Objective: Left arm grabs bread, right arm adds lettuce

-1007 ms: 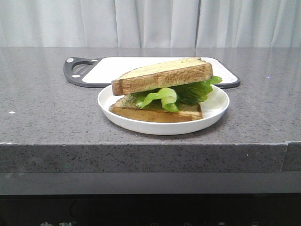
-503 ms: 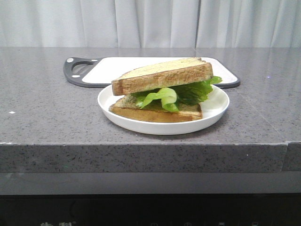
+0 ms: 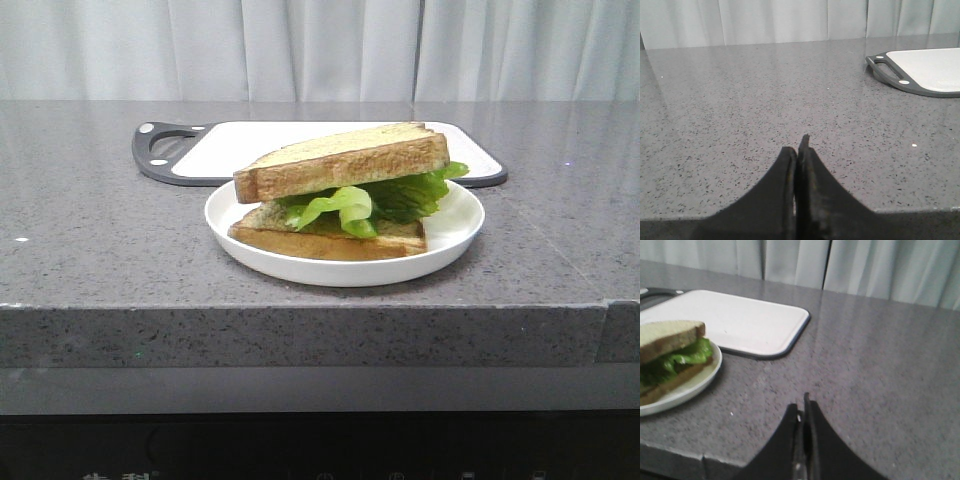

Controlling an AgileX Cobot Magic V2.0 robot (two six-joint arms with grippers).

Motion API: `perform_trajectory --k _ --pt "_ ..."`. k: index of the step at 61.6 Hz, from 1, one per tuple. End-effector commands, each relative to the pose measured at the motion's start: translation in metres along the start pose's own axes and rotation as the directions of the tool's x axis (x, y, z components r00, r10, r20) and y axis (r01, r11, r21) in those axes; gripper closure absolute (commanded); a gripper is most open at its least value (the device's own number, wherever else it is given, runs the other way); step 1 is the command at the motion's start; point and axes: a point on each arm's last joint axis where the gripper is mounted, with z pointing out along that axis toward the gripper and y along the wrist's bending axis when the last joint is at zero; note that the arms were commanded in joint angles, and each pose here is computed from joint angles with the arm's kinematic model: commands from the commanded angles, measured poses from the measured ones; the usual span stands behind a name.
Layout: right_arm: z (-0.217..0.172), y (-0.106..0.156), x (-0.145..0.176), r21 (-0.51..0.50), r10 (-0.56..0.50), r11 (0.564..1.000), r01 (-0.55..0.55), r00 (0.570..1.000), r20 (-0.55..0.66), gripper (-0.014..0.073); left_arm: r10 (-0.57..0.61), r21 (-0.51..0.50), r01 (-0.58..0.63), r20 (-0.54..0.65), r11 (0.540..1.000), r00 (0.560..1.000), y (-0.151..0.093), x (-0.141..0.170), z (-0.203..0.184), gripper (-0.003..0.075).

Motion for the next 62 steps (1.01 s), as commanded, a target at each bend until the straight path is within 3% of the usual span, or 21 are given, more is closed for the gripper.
perform_trajectory --k 1,9,21,62 --pt "-0.002 -0.003 0.006 0.065 0.017 0.998 -0.023 0.995 0.097 0.0653 -0.013 -0.009 0.014 0.098 1.0 0.995 0.001 -0.007 -0.001 0.0739" --pt "-0.002 -0.006 0.03 0.139 0.029 0.989 -0.044 0.993 0.113 0.0653 -0.013 -0.009 0.014 0.098 1.0 0.995 0.001 -0.007 -0.001 0.0739" --pt "0.004 -0.008 0.047 0.16 0.032 0.986 -0.05 0.994 0.109 0.0653 -0.013 -0.009 0.014 0.096 1.0 0.995 0.001 -0.007 -0.001 0.0739" --pt "0.004 -0.007 0.049 0.157 0.035 0.986 -0.049 0.995 0.089 0.0653 -0.013 -0.009 0.014 0.096 1.0 0.995 0.001 -0.007 -0.001 0.0739"
